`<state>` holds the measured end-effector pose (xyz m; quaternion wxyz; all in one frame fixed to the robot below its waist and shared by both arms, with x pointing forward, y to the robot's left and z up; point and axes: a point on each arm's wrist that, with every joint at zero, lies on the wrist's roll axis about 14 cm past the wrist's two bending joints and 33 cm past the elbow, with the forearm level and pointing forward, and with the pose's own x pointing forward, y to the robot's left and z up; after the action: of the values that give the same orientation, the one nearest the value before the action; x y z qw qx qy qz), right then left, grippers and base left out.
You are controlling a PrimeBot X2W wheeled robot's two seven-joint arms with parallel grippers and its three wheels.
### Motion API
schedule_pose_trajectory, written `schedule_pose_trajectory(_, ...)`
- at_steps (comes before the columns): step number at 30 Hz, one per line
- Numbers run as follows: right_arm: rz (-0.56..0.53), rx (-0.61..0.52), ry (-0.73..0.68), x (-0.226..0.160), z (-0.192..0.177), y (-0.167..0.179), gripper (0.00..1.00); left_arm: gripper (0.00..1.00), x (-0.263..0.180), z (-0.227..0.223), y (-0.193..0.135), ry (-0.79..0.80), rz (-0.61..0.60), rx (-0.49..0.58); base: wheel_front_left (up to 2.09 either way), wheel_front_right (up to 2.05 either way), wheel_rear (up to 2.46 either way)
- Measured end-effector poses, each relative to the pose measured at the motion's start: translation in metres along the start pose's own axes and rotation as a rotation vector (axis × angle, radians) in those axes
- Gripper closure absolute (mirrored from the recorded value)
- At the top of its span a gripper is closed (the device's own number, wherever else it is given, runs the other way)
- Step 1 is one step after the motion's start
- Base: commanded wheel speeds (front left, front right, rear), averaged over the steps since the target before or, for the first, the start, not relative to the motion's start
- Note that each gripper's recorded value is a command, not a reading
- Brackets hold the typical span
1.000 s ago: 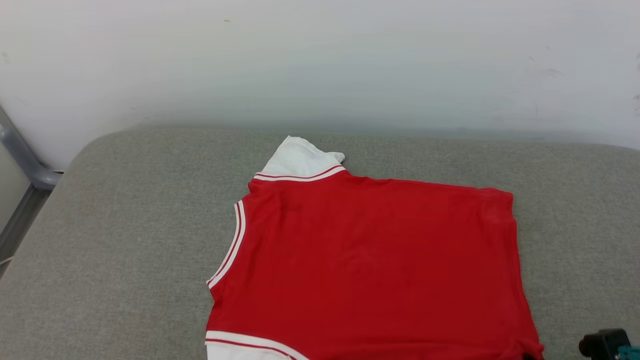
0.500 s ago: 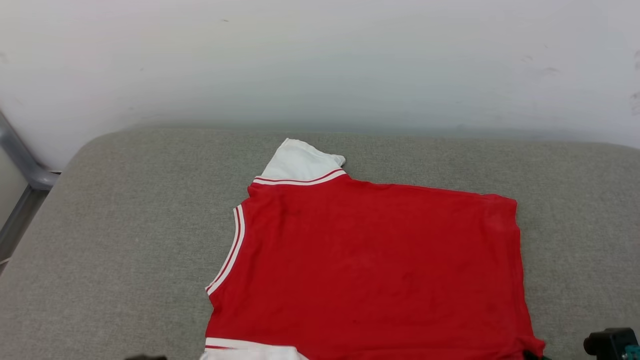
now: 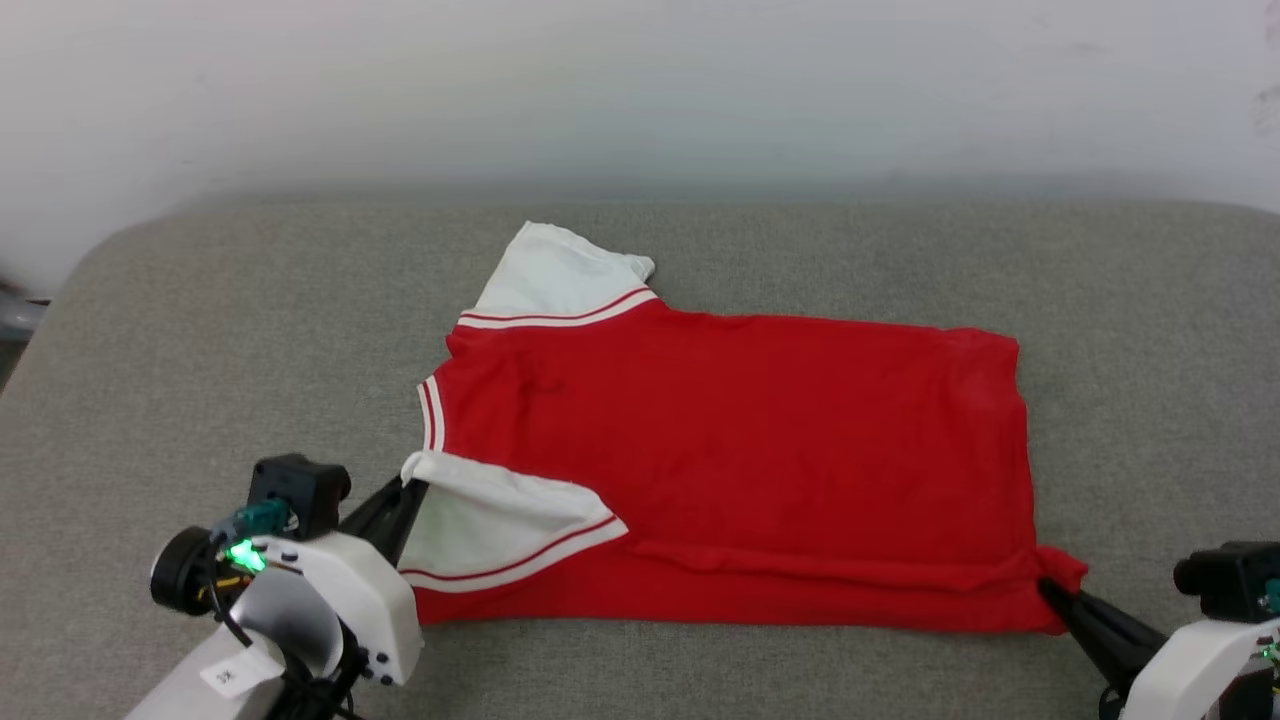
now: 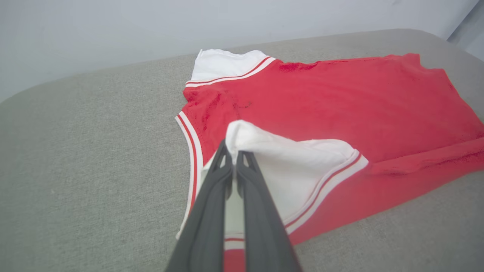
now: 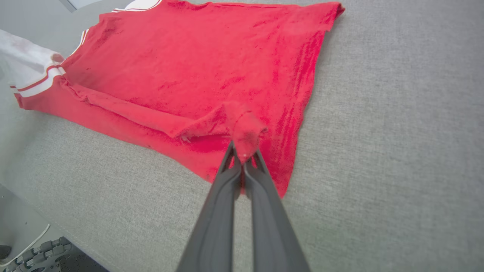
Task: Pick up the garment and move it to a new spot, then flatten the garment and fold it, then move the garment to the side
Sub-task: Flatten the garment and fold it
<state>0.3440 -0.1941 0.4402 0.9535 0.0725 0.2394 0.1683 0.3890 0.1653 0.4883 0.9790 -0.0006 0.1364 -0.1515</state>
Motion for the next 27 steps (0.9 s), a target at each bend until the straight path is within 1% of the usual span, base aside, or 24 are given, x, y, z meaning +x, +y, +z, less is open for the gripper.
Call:
schedule_pose_trajectory(1,-0.003,0.005,0.001,0.007,0.004,-0.002,1.00,1.00,0.014,0.004,0.004,0.003,-0.011,0.017,0.00,0.00,0.00)
schedule_pose_trajectory(5,-0.011,0.016,0.004,0.021,0.010,-0.009,1.00,1.00,0.042,0.005,0.013,0.021,-0.019,0.045,0.00,0.00,0.00)
schedule_pose_trajectory(10,-0.022,0.038,0.043,0.041,0.006,-0.018,1.00,1.00,0.071,-0.012,0.021,0.075,-0.020,0.042,0.00,0.00,0.00)
schedule_pose_trajectory(12,-0.024,0.040,0.061,0.049,0.002,-0.020,1.00,1.00,0.079,-0.025,0.024,0.115,-0.018,0.039,0.00,0.00,0.00)
schedule_pose_trajectory(13,-0.027,0.040,0.074,0.053,0.000,-0.022,1.00,1.00,0.083,-0.031,0.026,0.131,-0.018,0.051,0.00,0.00,0.00)
schedule_pose_trajectory(16,-0.038,0.046,0.108,0.063,-0.009,-0.027,1.00,1.00,0.091,-0.049,0.031,0.179,-0.007,0.030,0.00,0.00,0.00)
schedule_pose_trajectory(21,-0.058,0.047,0.173,0.073,-0.026,-0.035,1.00,1.00,0.092,-0.080,0.041,0.259,0.011,0.014,0.00,0.00,0.00)
schedule_pose_trajectory(27,-0.053,0.049,0.162,0.078,-0.029,-0.032,1.00,1.00,0.092,-0.087,0.043,0.260,0.017,-0.003,0.00,0.00,0.00)
